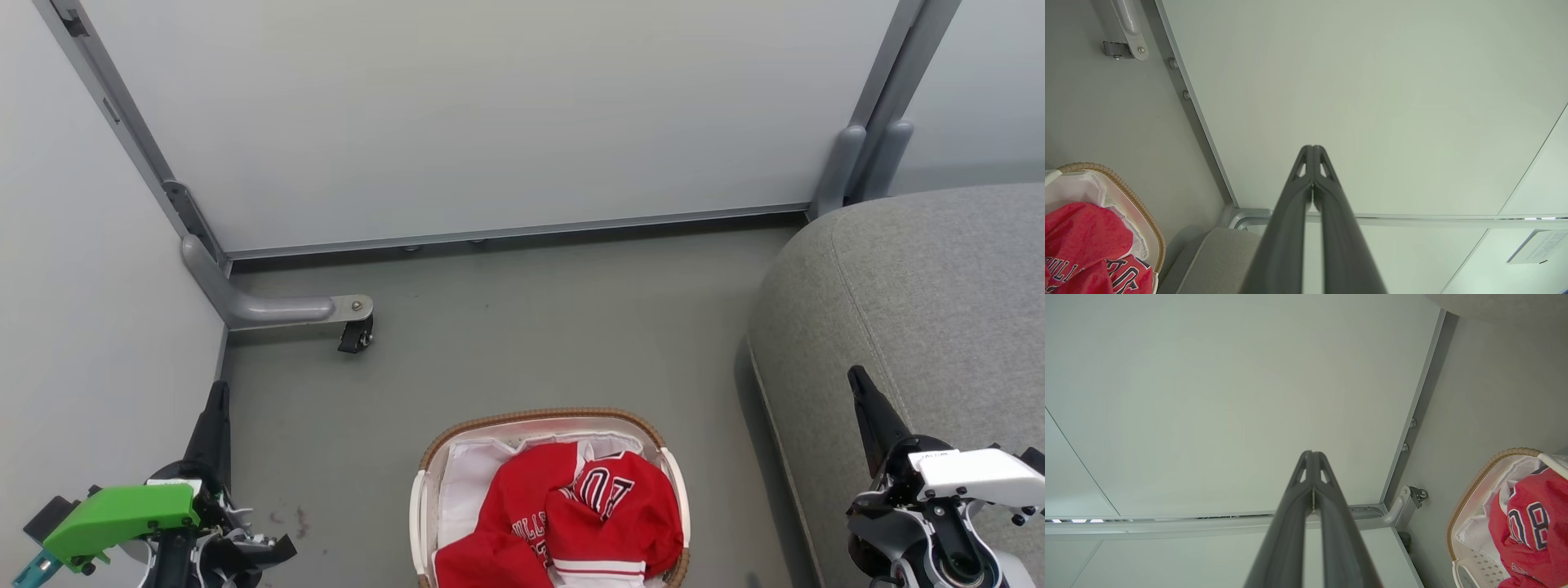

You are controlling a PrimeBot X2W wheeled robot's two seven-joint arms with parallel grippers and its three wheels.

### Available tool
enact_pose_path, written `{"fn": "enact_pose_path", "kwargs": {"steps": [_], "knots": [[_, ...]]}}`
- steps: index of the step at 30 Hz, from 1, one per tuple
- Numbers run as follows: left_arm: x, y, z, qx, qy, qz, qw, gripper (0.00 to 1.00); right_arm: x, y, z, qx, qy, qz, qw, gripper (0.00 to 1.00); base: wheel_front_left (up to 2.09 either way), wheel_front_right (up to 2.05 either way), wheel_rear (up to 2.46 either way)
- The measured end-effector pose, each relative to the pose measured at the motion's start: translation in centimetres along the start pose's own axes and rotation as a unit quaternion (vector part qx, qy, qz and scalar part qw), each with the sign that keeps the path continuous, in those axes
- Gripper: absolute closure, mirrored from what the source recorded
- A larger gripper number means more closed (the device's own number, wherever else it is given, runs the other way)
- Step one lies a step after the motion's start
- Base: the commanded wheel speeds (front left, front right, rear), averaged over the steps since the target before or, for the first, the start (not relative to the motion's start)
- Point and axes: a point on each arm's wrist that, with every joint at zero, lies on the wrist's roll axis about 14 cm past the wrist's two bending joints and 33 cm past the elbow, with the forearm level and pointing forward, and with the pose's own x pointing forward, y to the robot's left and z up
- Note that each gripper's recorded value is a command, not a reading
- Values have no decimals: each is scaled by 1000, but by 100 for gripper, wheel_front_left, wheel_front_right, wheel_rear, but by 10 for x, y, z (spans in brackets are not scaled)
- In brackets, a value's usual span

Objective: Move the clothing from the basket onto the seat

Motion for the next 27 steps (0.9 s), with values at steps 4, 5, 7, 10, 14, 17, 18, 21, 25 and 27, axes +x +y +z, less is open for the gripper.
{"fn": "enact_pose_path", "kwargs": {"steps": [4,5,7,10,14,17,18,21,25,27], "knots": [[0,0,0,0,0,0,1000,100,0,0,0,0,0,0,1000,100,0,0,0],[0,0,0,0,0,0,1000,100,0,0,0,0,0,0,1000,100,0,0,0],[0,0,0,0,0,0,1000,100,0,0,0,0,0,0,1000,100,0,0,0],[0,0,0,0,0,0,1000,100,0,0,0,0,0,0,1000,100,0,0,0],[0,0,0,0,0,0,1000,100,0,0,0,0,0,0,1000,100,0,0,0],[0,0,0,0,0,0,1000,100,0,0,0,0,0,0,1000,100,0,0,0],[0,0,0,0,0,0,1000,100,0,0,0,0,0,0,1000,100,0,0,0],[0,0,0,0,0,0,1000,100,0,0,0,0,0,0,1000,100,0,0,0],[0,0,0,0,0,0,1000,100,0,0,0,0,0,0,1000,100,0,0,0],[0,0,0,0,0,0,1000,100,0,0,0,0,0,0,1000,100,0,0,0]]}}
